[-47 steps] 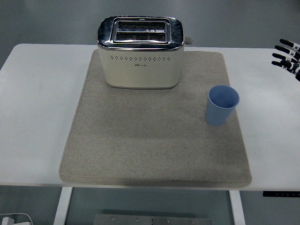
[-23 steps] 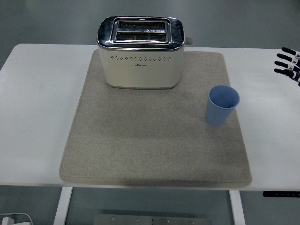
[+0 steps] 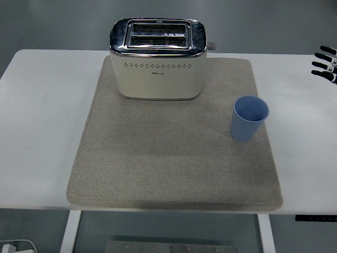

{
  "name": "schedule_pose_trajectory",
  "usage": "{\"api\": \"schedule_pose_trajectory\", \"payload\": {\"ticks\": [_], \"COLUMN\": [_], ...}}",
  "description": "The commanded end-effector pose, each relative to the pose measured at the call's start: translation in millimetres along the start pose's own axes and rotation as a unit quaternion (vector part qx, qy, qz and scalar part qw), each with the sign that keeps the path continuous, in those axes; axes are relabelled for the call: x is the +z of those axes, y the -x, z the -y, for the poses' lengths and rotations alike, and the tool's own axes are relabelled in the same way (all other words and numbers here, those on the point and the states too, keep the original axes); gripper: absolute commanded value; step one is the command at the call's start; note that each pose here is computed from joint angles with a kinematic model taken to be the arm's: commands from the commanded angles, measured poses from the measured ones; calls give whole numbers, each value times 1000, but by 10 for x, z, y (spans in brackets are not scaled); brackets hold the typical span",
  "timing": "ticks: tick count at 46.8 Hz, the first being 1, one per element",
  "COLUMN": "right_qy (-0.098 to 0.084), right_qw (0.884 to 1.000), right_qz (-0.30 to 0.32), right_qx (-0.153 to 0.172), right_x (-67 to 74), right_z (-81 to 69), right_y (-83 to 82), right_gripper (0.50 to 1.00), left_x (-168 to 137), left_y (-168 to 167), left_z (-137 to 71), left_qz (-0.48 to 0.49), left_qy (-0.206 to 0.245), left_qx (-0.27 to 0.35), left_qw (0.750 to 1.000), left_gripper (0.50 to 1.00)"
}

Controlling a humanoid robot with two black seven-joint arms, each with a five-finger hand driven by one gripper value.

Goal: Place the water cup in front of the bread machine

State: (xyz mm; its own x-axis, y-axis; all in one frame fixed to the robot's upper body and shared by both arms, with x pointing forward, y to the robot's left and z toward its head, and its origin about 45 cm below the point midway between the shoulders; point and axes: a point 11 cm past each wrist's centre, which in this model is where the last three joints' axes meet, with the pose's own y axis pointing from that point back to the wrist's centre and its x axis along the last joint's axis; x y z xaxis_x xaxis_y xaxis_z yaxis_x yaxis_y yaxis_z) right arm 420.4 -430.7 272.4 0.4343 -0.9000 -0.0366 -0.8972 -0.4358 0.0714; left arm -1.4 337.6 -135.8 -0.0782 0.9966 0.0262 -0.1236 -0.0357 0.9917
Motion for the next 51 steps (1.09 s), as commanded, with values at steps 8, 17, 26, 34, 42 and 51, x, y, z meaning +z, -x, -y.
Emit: {"api": "schedule_pose_trajectory", "payload": {"ticks": [8, 17, 26, 34, 42, 51], "right_qy": [-4, 5, 8, 22, 65, 63], "right_qw": [1000, 1000, 1000, 999, 992, 988], "right_qz": [-11, -18, -18, -18, -54, -91], "right_qx": [-8, -16, -17, -38, -92, -112], "right_x": [-110, -63, -44, 18, 202, 199], "right_z": [82, 96, 82, -9, -28, 48], "right_y": [28, 64, 67, 165, 418, 687], "right_gripper": [928, 928, 928, 928, 928, 928], "left_x": [0, 0, 0, 0, 0, 0], "left_y": [2, 2, 2, 2, 2, 2], "left_z": [0, 0, 0, 0, 0, 0], "left_qz": [0, 0, 0, 0, 0, 0], "left_qy": [0, 0, 0, 0, 0, 0], "left_qx": [0, 0, 0, 0, 0, 0], "left_qw": [1000, 1000, 1000, 1000, 1000, 1000], "left_gripper": [1000, 1000, 1000, 1000, 1000, 1000]}}
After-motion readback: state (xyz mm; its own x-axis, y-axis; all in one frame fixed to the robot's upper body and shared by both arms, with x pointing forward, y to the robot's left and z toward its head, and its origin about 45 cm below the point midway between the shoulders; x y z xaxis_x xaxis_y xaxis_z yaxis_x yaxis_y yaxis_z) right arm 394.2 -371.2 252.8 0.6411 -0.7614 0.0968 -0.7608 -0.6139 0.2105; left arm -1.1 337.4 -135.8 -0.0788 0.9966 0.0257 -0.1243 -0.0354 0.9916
